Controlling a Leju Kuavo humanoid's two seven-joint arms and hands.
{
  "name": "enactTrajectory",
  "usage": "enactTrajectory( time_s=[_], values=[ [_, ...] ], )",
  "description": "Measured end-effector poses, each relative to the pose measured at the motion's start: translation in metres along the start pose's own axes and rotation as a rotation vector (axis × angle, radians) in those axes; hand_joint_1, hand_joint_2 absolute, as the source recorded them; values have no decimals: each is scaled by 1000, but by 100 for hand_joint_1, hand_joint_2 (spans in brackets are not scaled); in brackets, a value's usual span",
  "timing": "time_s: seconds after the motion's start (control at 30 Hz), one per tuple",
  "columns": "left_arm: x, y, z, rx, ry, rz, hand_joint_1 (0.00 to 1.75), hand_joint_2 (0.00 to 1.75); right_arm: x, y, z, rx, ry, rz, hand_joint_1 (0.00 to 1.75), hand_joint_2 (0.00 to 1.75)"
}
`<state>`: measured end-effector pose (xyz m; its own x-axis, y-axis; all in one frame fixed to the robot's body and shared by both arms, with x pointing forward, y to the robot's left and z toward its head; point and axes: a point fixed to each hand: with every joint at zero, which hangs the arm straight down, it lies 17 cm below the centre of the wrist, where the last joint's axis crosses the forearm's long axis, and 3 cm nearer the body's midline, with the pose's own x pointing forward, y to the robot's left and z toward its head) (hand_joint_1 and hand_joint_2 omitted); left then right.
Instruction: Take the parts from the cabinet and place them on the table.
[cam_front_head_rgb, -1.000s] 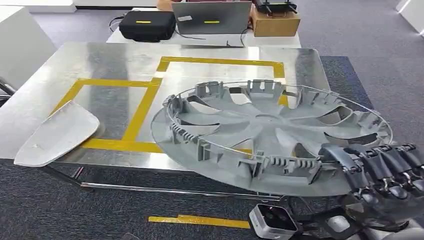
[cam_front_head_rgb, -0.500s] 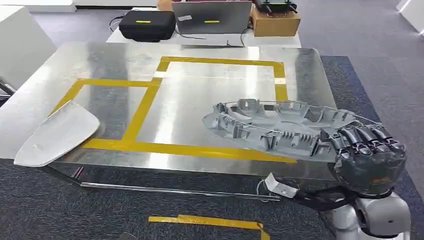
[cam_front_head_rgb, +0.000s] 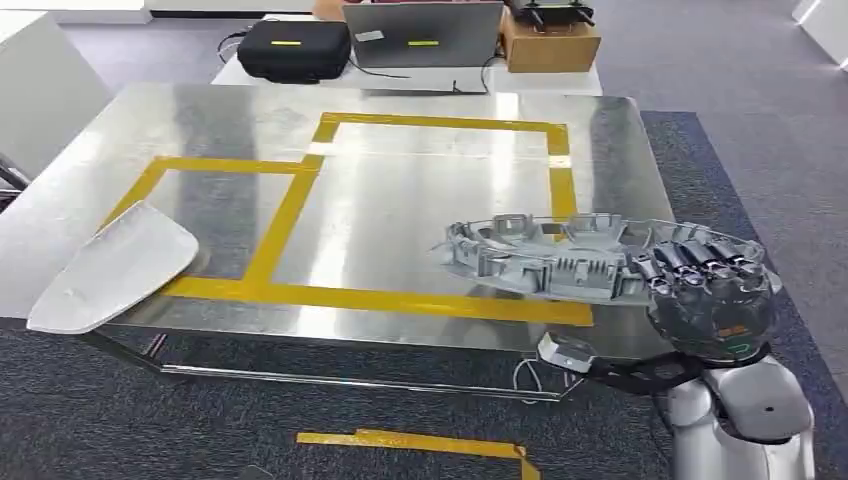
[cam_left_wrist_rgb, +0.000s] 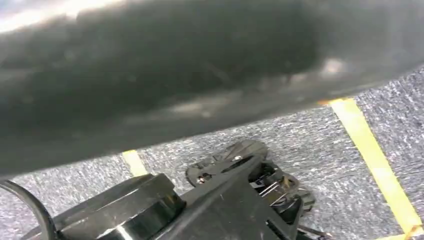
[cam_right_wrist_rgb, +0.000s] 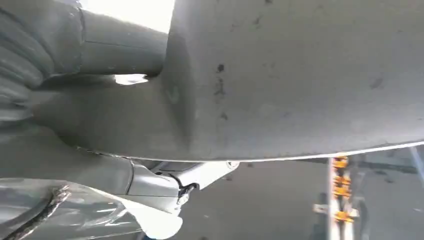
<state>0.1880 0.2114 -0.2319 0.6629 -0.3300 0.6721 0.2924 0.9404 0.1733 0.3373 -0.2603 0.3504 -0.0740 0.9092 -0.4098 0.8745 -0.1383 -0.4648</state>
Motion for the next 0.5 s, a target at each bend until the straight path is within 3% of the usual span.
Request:
enactTrajectory(
  time_s=[0.5],
  values=[
    [0, 4, -2, 15, 5, -72, 0, 0, 31, -7, -28, -82, -116, -40, 175, 175]
  ],
)
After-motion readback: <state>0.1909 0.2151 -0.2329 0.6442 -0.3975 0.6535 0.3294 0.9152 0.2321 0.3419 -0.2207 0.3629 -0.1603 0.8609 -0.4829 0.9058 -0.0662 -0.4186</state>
